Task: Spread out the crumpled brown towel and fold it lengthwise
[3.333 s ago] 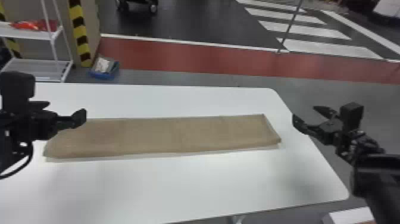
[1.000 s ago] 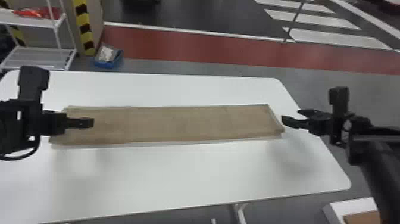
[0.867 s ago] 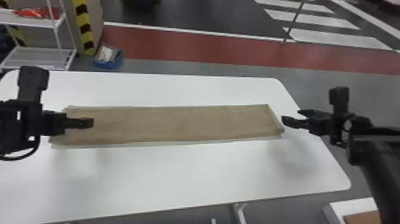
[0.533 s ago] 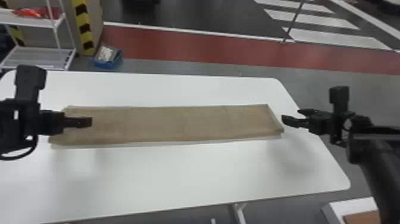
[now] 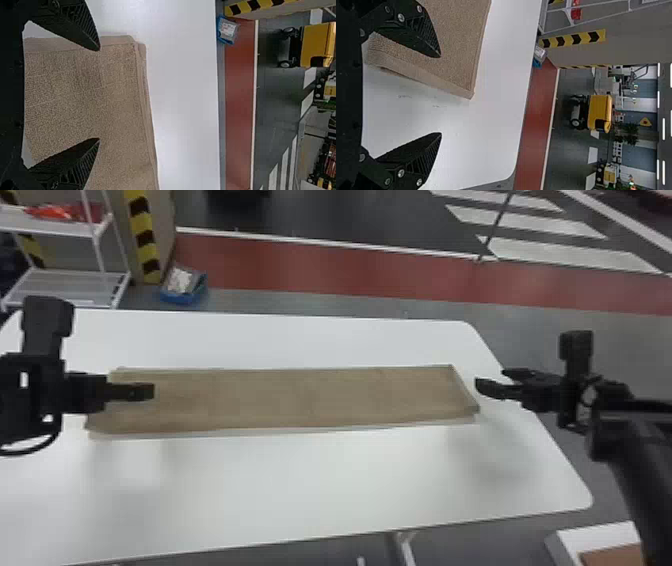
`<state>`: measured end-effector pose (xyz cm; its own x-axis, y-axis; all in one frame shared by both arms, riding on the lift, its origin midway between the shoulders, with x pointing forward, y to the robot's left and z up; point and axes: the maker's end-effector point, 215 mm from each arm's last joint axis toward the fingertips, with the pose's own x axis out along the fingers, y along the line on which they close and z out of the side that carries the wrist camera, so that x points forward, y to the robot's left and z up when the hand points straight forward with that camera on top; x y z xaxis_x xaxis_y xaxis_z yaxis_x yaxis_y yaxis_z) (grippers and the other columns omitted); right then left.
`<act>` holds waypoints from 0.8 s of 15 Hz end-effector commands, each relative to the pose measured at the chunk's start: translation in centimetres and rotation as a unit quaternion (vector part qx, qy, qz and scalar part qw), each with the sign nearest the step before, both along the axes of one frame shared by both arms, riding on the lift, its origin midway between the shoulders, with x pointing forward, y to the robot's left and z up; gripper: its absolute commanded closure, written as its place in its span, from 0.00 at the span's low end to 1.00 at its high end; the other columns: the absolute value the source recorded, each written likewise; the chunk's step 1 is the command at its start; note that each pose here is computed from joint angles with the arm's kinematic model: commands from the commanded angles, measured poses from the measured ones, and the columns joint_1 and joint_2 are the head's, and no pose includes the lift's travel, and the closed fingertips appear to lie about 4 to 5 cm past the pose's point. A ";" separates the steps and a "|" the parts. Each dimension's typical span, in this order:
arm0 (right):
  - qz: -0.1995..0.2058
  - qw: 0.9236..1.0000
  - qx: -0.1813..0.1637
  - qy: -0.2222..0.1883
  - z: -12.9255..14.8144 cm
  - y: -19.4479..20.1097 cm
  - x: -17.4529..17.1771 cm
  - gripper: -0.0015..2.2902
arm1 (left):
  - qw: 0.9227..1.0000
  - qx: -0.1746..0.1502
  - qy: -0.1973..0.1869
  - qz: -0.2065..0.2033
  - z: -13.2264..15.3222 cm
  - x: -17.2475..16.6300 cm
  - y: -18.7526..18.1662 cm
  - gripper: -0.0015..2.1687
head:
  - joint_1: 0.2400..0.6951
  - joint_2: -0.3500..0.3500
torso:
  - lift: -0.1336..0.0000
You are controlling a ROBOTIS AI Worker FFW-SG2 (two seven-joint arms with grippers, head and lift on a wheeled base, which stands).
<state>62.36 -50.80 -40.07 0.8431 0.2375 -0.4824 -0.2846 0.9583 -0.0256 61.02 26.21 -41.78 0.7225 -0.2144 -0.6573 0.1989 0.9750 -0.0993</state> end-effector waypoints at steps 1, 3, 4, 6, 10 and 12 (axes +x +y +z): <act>-0.001 1.000 0.003 0.000 0.2 0.0 0.1 0.09 | 1.000 -0.002 0.000 0.001 0.0 0.0 0.0 0.04 | 1.00 0.20 | 0.10; -0.002 1.000 0.004 0.001 0.3 0.0 0.2 0.05 | 1.000 -0.003 -0.001 0.001 0.2 0.1 0.2 0.04 | 1.00 0.20 | 0.10; -0.003 1.000 0.005 0.002 0.4 0.0 0.3 0.05 | 1.000 -0.004 0.000 0.002 0.2 0.0 0.2 0.04 | 1.00 0.20 | 0.10; -0.003 1.000 0.003 0.000 0.6 -0.1 0.4 0.05 | 1.000 -0.006 -0.003 0.003 0.6 0.3 0.4 0.04 | 1.00 0.20 | 0.10; -0.006 1.000 0.007 0.002 0.8 -0.3 0.4 0.05 | 1.000 -0.008 -0.004 0.003 0.8 0.4 0.4 0.04 | 1.00 0.20 | 0.10; -0.008 1.000 0.008 0.002 0.8 -0.4 0.4 0.05 | 1.000 -0.009 -0.005 0.002 0.9 0.4 0.4 0.04 | 1.00 0.20 | 0.10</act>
